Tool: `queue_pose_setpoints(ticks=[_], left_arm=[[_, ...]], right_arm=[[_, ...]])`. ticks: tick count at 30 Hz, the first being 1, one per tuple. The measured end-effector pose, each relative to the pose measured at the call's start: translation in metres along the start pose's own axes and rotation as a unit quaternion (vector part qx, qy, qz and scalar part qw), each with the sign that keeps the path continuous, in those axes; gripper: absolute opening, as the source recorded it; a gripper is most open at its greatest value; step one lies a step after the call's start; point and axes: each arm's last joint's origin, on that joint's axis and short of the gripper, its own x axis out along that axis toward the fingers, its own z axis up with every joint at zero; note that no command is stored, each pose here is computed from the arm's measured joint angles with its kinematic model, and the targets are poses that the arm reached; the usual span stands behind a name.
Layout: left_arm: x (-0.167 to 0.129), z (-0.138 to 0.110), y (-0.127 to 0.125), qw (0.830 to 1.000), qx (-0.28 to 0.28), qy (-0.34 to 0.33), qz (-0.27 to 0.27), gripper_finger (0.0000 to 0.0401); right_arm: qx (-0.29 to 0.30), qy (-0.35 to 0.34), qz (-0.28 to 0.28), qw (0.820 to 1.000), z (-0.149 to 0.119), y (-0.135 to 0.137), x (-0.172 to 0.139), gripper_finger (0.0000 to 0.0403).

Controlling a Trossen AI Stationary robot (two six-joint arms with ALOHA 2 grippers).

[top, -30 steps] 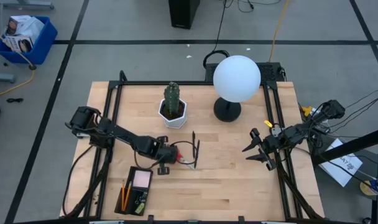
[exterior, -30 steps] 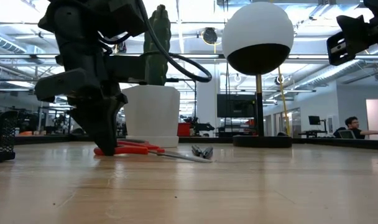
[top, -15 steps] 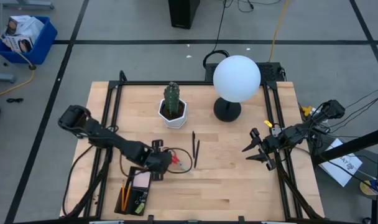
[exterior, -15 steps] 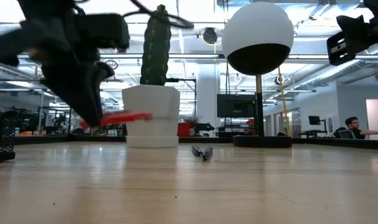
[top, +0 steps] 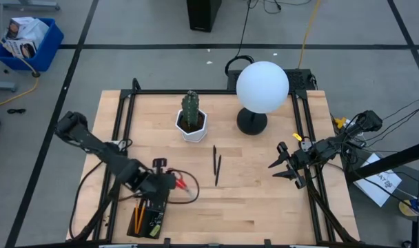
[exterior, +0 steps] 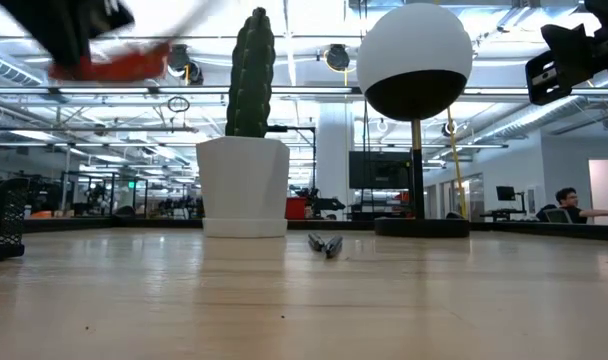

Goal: Pick and place office supplies into organizer
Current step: Put the scissor in the desk organizer

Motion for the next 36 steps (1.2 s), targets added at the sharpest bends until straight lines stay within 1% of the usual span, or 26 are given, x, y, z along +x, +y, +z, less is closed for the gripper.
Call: queue_pose_setpoints(ticks=[4,7,9,12,14,16,18,21,23,26,28,31,32,35,36], left_arm=[[-0.041,0.000,-0.007,0.999,0.013,0.031,0.021,0.0018],[-0.072,-0.002,-0.008,0.998,0.000,0.053,0.031,0.0018],[-0.090,-0.006,-0.007,0.996,-0.019,0.074,0.035,0.0018],[-0.110,-0.010,-0.008,0.992,-0.066,0.106,0.020,0.0018],[-0.115,-0.012,-0.012,0.988,-0.093,0.120,-0.009,0.0019],[-0.118,-0.017,-0.018,0.980,-0.126,0.151,-0.035,0.0019],[-0.118,-0.022,-0.024,0.965,-0.151,0.206,-0.065,0.0019],[-0.117,-0.026,-0.031,0.945,-0.190,0.256,-0.078,0.0019],[-0.119,-0.029,-0.034,0.931,-0.220,0.280,-0.084,0.0019],[-0.122,-0.033,-0.037,0.903,-0.264,0.326,-0.088,0.0019],[-0.124,-0.035,-0.039,0.881,-0.294,0.360,-0.093,0.0019],[-0.126,-0.037,-0.042,0.857,-0.327,0.389,-0.087,0.0019],[-0.126,-0.038,-0.043,0.847,-0.341,0.399,-0.085,0.0019],[-0.128,-0.036,-0.047,0.803,-0.386,0.444,-0.095,0.0019],[-0.128,-0.036,-0.048,0.793,-0.395,0.454,-0.099,0.0019]], right_arm=[[0.000,0.000,0.000,1.000,0.000,0.000,0.000,0.0153],[0.000,0.000,0.000,1.000,0.000,0.000,0.000,0.0153],[0.000,0.000,0.000,1.000,0.000,0.000,0.000,0.0153],[0.000,0.000,0.000,1.000,0.000,0.000,0.000,0.0153],[0.000,0.000,0.000,1.000,0.000,0.000,0.000,0.0153],[0.000,0.000,0.000,1.000,0.000,0.000,0.000,0.0153],[0.000,0.000,0.000,1.000,0.000,0.000,0.000,0.0153],[0.000,0.000,0.000,1.000,0.000,0.000,0.000,0.0153],[0.000,0.000,0.000,1.000,0.000,0.000,0.000,0.0153],[0.000,0.000,0.000,1.000,0.000,0.000,0.000,0.0153],[0.000,0.000,0.000,1.000,0.000,0.000,0.000,0.0153],[0.000,0.000,0.000,1.000,0.000,0.000,0.000,0.0153],[0.000,0.000,0.000,1.000,0.000,0.000,0.000,0.0153],[0.000,0.000,0.000,1.000,0.000,0.000,0.000,0.0153],[0.000,0.000,0.000,1.000,0.000,0.000,0.000,0.0153]])
